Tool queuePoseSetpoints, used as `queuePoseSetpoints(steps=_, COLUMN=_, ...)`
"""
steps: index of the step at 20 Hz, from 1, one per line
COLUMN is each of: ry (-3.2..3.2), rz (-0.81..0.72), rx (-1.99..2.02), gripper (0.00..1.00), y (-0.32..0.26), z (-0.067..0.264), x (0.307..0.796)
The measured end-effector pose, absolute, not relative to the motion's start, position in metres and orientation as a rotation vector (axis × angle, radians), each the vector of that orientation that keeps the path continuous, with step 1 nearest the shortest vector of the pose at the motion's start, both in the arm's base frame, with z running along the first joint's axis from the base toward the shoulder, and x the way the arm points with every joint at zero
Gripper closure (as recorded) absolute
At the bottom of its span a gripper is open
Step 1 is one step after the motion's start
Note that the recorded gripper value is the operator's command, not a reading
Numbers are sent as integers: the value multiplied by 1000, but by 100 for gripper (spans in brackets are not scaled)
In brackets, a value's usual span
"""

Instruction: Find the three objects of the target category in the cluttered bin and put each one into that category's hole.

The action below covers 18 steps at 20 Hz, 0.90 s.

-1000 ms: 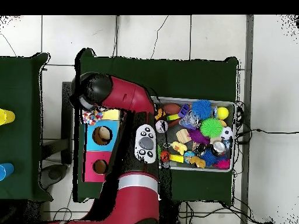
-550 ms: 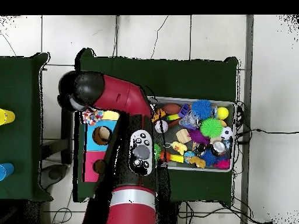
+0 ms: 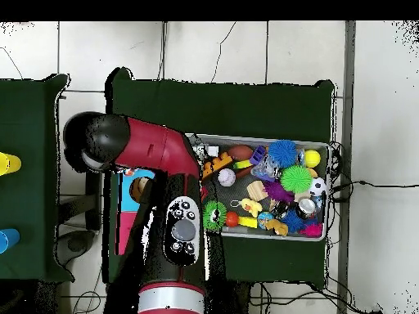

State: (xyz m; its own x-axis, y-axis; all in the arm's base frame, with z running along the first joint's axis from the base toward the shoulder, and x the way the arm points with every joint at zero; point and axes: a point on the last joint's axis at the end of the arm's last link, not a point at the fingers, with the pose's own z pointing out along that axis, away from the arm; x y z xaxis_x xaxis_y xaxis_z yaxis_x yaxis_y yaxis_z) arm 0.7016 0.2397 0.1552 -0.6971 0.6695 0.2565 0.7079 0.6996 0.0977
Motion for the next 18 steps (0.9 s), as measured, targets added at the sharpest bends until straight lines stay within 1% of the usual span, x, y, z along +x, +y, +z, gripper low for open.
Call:
queuePoseSetpoints(steps=7, ry=-2665, rz=-242, rx=-1107, gripper=0, y=237, z=141, x=682)
queuePoseSetpoints(steps=18, ry=-2670, rz=-219, rx=-1158, gripper=0, y=220, z=121, x=672)
